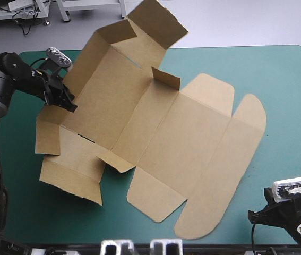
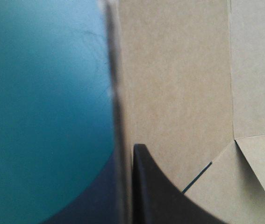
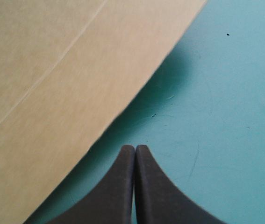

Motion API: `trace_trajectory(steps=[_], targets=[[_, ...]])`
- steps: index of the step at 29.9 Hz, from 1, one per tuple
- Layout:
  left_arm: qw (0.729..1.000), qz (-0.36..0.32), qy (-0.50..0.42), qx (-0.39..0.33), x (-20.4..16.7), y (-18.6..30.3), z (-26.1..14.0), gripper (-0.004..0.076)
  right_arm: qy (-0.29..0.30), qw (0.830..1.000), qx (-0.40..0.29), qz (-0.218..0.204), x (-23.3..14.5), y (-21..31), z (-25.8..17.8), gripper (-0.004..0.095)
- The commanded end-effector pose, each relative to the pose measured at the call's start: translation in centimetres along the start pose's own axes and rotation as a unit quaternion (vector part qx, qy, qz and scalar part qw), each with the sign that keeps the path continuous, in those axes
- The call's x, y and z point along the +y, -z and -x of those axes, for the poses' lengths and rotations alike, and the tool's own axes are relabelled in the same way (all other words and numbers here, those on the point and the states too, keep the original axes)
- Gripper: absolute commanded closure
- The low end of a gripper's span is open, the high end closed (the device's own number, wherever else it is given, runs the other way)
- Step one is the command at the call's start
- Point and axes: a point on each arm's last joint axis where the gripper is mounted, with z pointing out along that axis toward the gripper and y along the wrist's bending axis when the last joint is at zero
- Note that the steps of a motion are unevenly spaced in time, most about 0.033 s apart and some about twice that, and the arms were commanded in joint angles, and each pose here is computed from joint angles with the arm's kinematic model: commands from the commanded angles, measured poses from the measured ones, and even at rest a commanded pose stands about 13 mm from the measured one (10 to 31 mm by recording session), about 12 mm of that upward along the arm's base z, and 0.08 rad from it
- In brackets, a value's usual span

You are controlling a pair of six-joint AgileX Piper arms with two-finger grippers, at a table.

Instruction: Fold the box

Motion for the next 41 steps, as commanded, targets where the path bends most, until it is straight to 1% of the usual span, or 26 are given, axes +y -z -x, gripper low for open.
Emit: trace_trajectory(steps=[1, 5, 9, 13, 16, 20, 25, 30, 32, 35, 38, 41], targets=[[0.997, 0.018, -0.068, -0.012, -2.6, 2.0, 1.8, 0.0733, 0.004, 0.999, -0.036, -0.002, 0.0, 0.6, 1.2, 0.0921], [0.99, 0.036, -0.134, -0.001, -4.9, 1.4, 3.4, 0.0733, 0.01, 0.999, -0.036, -0.002, 0.0, 0.6, 1.2, 0.0921], [0.98, 0.053, -0.192, -0.021, -7.3, 1.0, 5.2, 0.0733, 0.018, 0.999, -0.035, -0.002, 0.0, 0.6, 1.2, 0.0921], [0.961, 0.079, -0.264, -0.038, -9.6, 0.9, 6.8, 0.0733, 0.024, 0.999, -0.046, -0.004, 0.0, 1.1, 1.7, 0.0921], [0.944, 0.106, -0.307, -0.06, -11.2, 0.9, 7.9, 0.0733, 0.035, 0.997, -0.063, -0.008, 0.1, 1.9, 2.4, 0.0921], [0.923, 0.137, -0.341, -0.112, -12.7, 1.2, 9.5, 0.0733, 0.038, 0.996, -0.083, -0.01, 0.2, 2.9, 3.2, 0.0921], [0.909, 0.157, -0.352, -0.16, -13.5, 1.6, 10.5, 0.0733, 0.033, 0.996, -0.087, -0.007, 0.3, 3.3, 3.4, 0.0921], [0.903, 0.161, -0.361, -0.167, -13.6, 1.6, 10.7, 0.0733, 0.027, 0.996, -0.08, -0.007, 0.3, 3.3, 3.3, 0.0921], [0.887, 0.173, -0.391, -0.173, -13.6, 1.7, 10.9, 0.0733, 0.028, 0.996, -0.084, -0.007, 0.3, 3.5, 3.4, 0.0921], [0.867, 0.21, -0.403, -0.203, -13.3, 2.2, 11.7, 0.0733, 0.028, 0.996, -0.089, -0.008, 0.3, 3.7, 3.6, 0.0921], [0.859, 0.228, -0.399, -0.226, -13.2, 2.5, 12.1, 0.0733, 0.02, 0.996, -0.087, -0.007, 0.3, 3.6, 3.5, 0.0921], [0.854, 0.235, -0.403, -0.23, -13.1, 2.3, 12.3, 0.0733, 0.014, 0.996, -0.085, -0.005, 0.3, 3.6, 3.5, 0.0921]])
